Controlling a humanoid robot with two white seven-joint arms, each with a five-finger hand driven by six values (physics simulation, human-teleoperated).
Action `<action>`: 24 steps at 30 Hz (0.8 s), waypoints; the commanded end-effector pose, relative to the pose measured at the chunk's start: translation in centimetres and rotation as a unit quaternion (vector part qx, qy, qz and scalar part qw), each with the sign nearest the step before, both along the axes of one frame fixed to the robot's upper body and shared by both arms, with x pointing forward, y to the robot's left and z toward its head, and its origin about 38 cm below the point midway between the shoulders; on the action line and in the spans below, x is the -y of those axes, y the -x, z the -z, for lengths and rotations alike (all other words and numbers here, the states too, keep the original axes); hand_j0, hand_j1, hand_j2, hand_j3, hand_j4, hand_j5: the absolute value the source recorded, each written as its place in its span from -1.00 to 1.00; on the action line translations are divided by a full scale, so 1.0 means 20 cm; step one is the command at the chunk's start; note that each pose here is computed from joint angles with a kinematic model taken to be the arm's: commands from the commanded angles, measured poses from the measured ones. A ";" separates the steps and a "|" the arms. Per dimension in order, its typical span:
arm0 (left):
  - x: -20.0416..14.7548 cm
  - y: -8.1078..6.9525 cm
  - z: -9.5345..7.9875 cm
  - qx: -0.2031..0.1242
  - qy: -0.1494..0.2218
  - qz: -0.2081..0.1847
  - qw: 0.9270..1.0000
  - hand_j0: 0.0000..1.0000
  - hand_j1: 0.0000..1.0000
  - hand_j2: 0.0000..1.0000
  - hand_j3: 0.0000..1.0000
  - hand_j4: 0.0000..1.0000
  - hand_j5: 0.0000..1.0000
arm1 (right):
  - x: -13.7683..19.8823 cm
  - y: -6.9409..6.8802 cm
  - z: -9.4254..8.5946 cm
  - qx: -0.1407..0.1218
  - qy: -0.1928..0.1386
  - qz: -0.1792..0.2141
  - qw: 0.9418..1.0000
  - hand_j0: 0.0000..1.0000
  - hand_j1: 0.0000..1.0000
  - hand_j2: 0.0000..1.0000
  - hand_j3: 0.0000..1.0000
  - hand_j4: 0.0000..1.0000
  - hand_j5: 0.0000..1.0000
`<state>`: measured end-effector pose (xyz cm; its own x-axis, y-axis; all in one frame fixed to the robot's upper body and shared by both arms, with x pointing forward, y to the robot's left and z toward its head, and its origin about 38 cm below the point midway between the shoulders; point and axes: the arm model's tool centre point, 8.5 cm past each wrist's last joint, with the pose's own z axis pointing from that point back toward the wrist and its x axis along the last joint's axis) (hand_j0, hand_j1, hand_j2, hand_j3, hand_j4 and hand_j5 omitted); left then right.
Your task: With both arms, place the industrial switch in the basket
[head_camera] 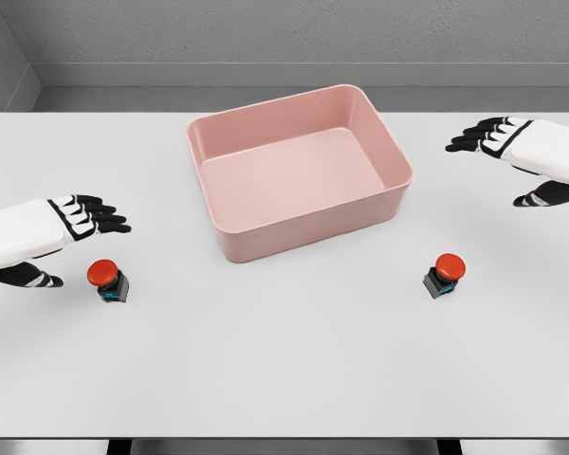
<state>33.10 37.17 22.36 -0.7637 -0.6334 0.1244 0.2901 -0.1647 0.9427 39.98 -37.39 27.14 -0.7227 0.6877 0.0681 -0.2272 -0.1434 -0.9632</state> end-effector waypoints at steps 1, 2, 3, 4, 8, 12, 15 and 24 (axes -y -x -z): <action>0.00 0.00 0.00 0.002 0.000 0.000 1.000 1.00 1.00 1.00 1.00 1.00 1.00 | -0.01 0.00 0.00 -0.001 -0.003 -0.001 1.000 1.00 1.00 1.00 1.00 1.00 1.00; 0.00 0.00 0.00 0.001 -0.001 0.000 1.000 1.00 1.00 1.00 1.00 1.00 1.00 | -0.01 0.00 0.01 -0.005 -0.002 -0.002 1.000 1.00 1.00 1.00 1.00 1.00 1.00; 0.01 0.00 0.00 0.004 -0.003 0.001 1.000 1.00 1.00 1.00 1.00 1.00 1.00 | -0.03 0.00 0.03 -0.008 -0.007 -0.005 1.000 1.00 1.00 1.00 1.00 1.00 1.00; 0.00 -0.02 -0.02 0.028 -0.019 0.000 0.999 1.00 1.00 1.00 1.00 1.00 1.00 | -0.06 -0.01 0.04 -0.006 -0.020 -0.009 1.000 1.00 1.00 1.00 1.00 1.00 1.00; -0.06 -0.01 -0.03 0.068 -0.062 -0.018 0.996 1.00 1.00 1.00 1.00 1.00 1.00 | -0.05 0.07 0.24 -0.054 -0.024 -0.006 0.998 1.00 1.00 1.00 1.00 1.00 1.00; -0.06 0.01 0.00 0.070 -0.066 -0.019 0.995 1.00 1.00 1.00 1.00 1.00 1.00 | -0.03 0.08 0.24 -0.049 -0.028 -0.002 0.998 1.00 1.00 1.00 1.00 1.00 1.00; -0.05 0.03 0.04 0.058 -0.064 -0.015 0.996 1.00 1.00 1.00 1.00 1.00 1.00 | -0.08 0.09 0.32 -0.070 -0.026 -0.013 0.997 1.00 1.00 1.00 1.00 1.00 1.00; -0.03 0.08 0.11 0.049 -0.039 -0.015 0.998 1.00 1.00 1.00 1.00 1.00 1.00 | -0.04 0.13 0.37 -0.093 -0.003 -0.011 0.996 1.00 1.00 1.00 1.00 1.00 1.00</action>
<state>31.64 37.78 20.26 -0.7494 -0.6621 -0.0039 0.1897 -0.2203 0.9568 37.38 -36.30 19.57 -0.7162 0.6667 0.2062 -0.3925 -0.1405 -0.9090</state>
